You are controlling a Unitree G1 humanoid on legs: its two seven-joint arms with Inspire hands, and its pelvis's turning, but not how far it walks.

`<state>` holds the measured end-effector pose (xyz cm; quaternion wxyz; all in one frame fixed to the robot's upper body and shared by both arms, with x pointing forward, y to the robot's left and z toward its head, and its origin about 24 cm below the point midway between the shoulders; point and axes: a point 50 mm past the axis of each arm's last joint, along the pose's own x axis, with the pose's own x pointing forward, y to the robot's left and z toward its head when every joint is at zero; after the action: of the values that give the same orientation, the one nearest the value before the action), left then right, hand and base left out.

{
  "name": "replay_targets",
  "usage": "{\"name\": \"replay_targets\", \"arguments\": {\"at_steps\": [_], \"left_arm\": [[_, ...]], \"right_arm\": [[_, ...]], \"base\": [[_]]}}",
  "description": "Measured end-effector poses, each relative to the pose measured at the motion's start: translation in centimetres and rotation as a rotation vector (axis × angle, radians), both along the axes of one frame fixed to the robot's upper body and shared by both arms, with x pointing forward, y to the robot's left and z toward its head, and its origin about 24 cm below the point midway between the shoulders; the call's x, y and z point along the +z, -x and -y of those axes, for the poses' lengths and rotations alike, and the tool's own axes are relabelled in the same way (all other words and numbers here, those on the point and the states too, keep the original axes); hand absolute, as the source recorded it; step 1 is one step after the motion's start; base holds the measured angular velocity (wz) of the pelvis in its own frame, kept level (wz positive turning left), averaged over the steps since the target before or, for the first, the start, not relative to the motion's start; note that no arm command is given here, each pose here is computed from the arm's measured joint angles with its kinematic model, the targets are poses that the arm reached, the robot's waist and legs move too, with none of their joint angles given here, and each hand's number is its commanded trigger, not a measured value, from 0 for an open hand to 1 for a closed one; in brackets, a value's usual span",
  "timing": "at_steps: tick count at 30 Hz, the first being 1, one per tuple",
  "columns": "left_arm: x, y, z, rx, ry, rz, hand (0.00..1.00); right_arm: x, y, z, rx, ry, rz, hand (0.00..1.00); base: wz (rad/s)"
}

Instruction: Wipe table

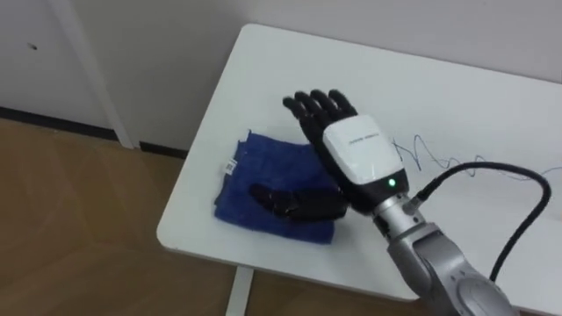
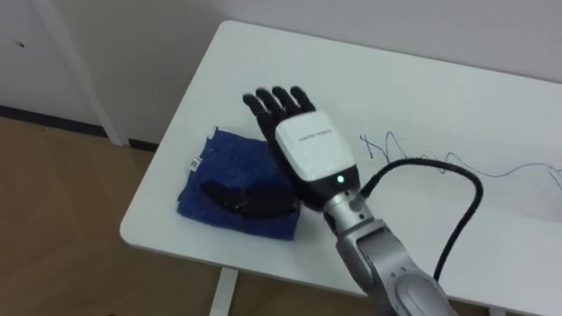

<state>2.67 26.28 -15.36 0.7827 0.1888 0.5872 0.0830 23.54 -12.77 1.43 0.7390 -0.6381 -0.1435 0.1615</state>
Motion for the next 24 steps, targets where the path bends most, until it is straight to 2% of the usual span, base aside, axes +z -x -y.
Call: {"name": "replay_targets", "arguments": {"at_steps": [6, 14, 15, 16, 17, 24], "left_arm": [[0.0, 0.2, 0.0, -0.043, -0.010, -0.019, 0.00], [0.1, 0.0, -0.2, -0.053, -0.002, -0.004, 0.00], [0.1, 0.0, -0.3, -0.056, 0.002, -0.006, 0.00], [0.1, 0.0, -0.3, -0.057, 0.003, -0.007, 0.00], [0.1, 0.0, -0.2, -0.061, 0.006, -0.010, 0.00], [0.3, -0.1, -0.2, -0.081, 0.009, -0.002, 0.00]], "right_arm": [[-2.7, 0.7, 1.0, -0.032, 0.065, -0.127, 0.00], [-3.7, 1.4, 1.5, -0.050, 0.073, -0.160, 0.00], [-3.7, 1.4, 1.5, -0.048, 0.081, -0.156, 0.25], [-3.7, 1.4, 1.5, -0.047, 0.083, -0.154, 0.70], [-3.9, 1.5, 1.6, -0.051, 0.086, -0.156, 1.00], [-3.5, 1.1, 2.1, -0.073, 0.066, -0.109, 1.00]], "base": [[0.02], [0.08], [0.05], [0.00], [0.03], [0.02]]}}
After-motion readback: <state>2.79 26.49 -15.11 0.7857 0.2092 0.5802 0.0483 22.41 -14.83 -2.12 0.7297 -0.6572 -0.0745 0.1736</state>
